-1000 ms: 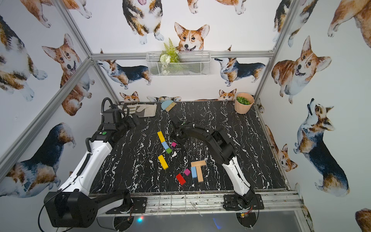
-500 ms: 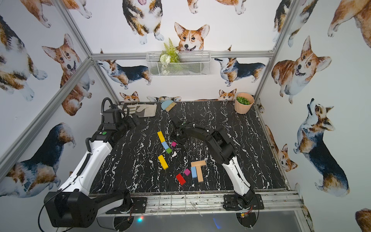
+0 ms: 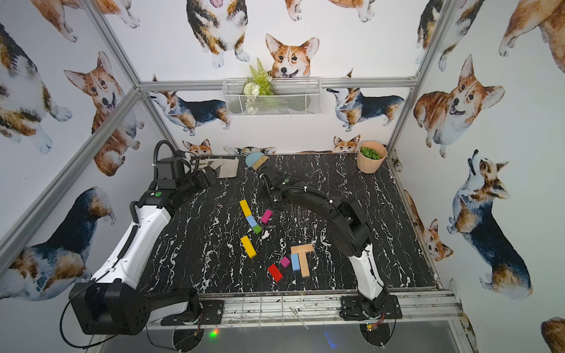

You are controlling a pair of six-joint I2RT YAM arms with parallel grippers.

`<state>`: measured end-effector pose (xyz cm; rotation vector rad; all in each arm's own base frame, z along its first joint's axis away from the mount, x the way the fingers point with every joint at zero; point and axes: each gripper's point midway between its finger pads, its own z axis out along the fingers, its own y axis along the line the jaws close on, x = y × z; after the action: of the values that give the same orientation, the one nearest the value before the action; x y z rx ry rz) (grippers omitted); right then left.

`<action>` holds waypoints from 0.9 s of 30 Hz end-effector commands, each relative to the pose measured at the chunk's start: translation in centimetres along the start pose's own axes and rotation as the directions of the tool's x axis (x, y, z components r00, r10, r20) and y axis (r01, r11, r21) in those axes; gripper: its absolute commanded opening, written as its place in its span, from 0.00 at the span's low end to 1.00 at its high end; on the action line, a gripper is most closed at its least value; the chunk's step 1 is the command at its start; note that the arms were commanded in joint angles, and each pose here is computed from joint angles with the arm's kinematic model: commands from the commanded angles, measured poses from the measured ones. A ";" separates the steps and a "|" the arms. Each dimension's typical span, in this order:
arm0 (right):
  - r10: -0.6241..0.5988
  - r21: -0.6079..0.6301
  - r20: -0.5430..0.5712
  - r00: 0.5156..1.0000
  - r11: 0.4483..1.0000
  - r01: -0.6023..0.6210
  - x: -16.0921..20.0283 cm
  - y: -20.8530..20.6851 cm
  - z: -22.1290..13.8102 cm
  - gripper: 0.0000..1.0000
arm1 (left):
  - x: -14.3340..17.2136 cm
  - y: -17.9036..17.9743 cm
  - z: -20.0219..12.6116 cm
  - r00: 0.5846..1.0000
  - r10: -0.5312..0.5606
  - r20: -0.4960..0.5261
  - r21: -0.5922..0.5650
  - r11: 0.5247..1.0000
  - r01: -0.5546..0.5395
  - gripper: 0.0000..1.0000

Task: Assemble the letter v with building blocks
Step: Place the building block at the center of the board, then assemble the building block at the center of the board.

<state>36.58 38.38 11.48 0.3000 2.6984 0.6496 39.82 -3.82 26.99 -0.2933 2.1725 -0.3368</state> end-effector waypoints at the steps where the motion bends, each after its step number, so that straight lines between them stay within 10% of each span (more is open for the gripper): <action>1: -0.057 0.018 0.070 0.996 0.998 0.056 -2.6 -1.4 -1.6 0.80 | 1.6 -2.6 0.2 0.988 0.085 -0.130 0.113 0.991 -0.070 1.00; 6: 0.024 0.027 0.042 0.999 0.999 -0.025 -5.3 -6.5 -1.8 0.87 | 4.4 -7.1 1.1 0.934 0.220 -0.281 0.181 0.968 -0.174 1.00; 21: 0.161 0.087 0.072 0.984 0.982 -0.167 -7.7 -17.7 -4.4 0.91 | 18.8 -11.2 4.9 0.576 0.521 -0.630 0.223 0.832 -0.508 0.94; 27: 0.166 0.090 0.066 0.984 0.981 -0.172 -7.3 -18.4 -4.4 0.91 | 21.3 -11.1 7.1 0.545 0.507 -0.668 0.234 0.838 -0.493 0.90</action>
<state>39.02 18.47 8.22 0.5724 2.6968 0.5211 34.53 -22.21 11.89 0.5743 2.8548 -0.1587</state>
